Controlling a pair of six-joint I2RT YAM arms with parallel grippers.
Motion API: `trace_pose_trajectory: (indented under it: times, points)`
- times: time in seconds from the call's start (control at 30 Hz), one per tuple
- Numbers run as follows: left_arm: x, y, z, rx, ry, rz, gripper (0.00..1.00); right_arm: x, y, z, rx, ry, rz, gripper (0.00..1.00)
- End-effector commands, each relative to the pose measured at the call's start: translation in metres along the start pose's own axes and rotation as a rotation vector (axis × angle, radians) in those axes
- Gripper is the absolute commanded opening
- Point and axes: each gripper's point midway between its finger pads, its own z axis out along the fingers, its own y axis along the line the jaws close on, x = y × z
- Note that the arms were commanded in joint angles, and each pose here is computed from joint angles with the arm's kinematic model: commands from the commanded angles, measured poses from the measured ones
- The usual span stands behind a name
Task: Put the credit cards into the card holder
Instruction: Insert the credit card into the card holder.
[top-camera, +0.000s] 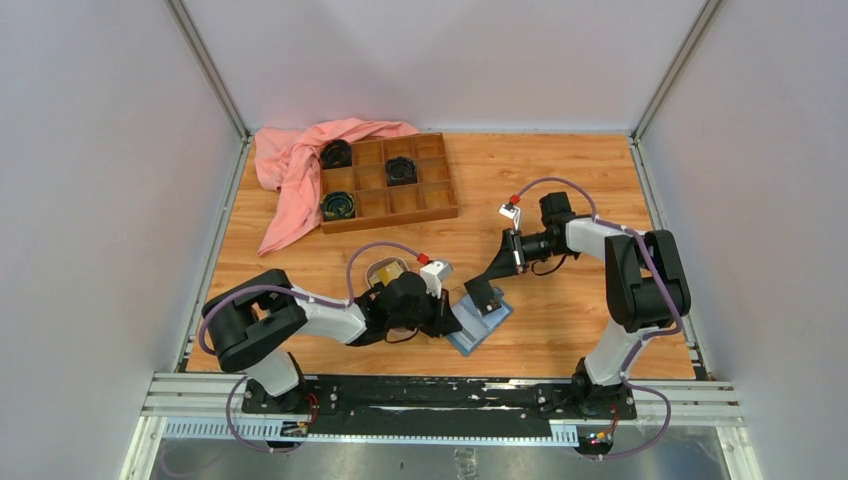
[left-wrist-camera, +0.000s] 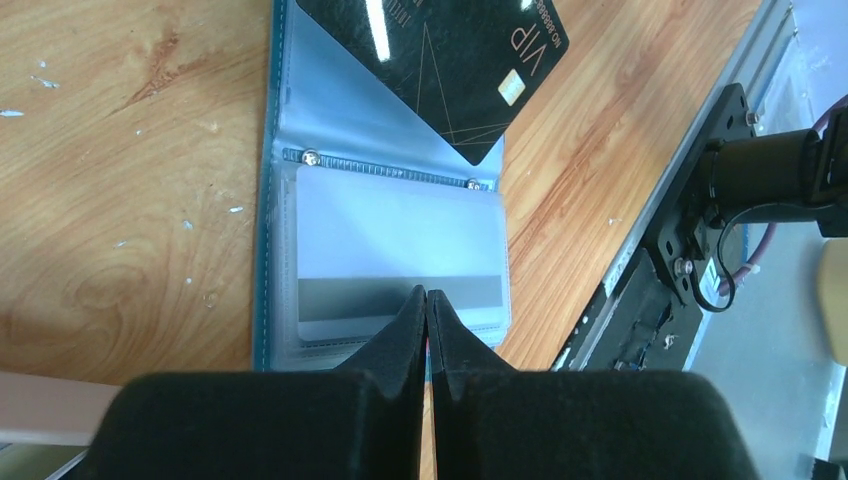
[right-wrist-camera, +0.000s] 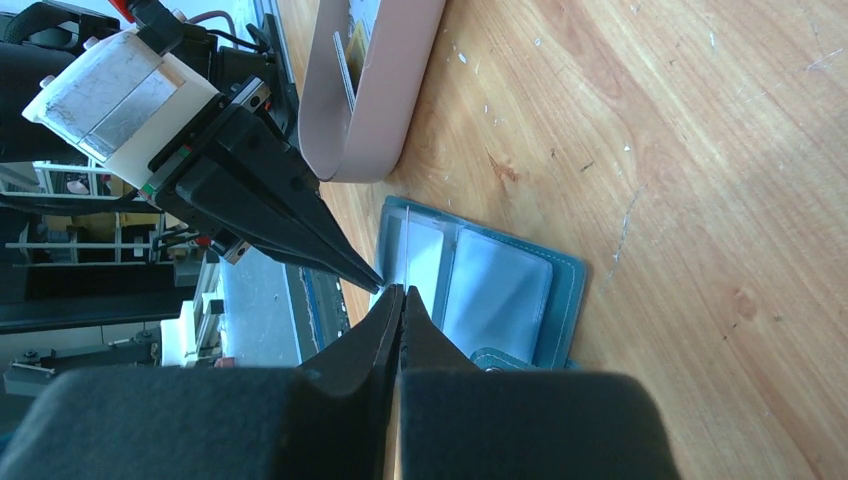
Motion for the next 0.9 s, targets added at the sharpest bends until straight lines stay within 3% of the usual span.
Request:
trace_pose_trajectory:
  times: [0.0, 0.87]
  points:
    - [0.018, 0.026, 0.0, -0.1, 0.032, -0.01, 0.01, -0.005, -0.003, 0.001, -0.001, -0.002, -0.009, 0.0]
    - [0.023, 0.029, -0.01, -0.133, 0.059, -0.014, 0.0, 0.02, -0.01, 0.021, 0.016, 0.099, 0.016, 0.0]
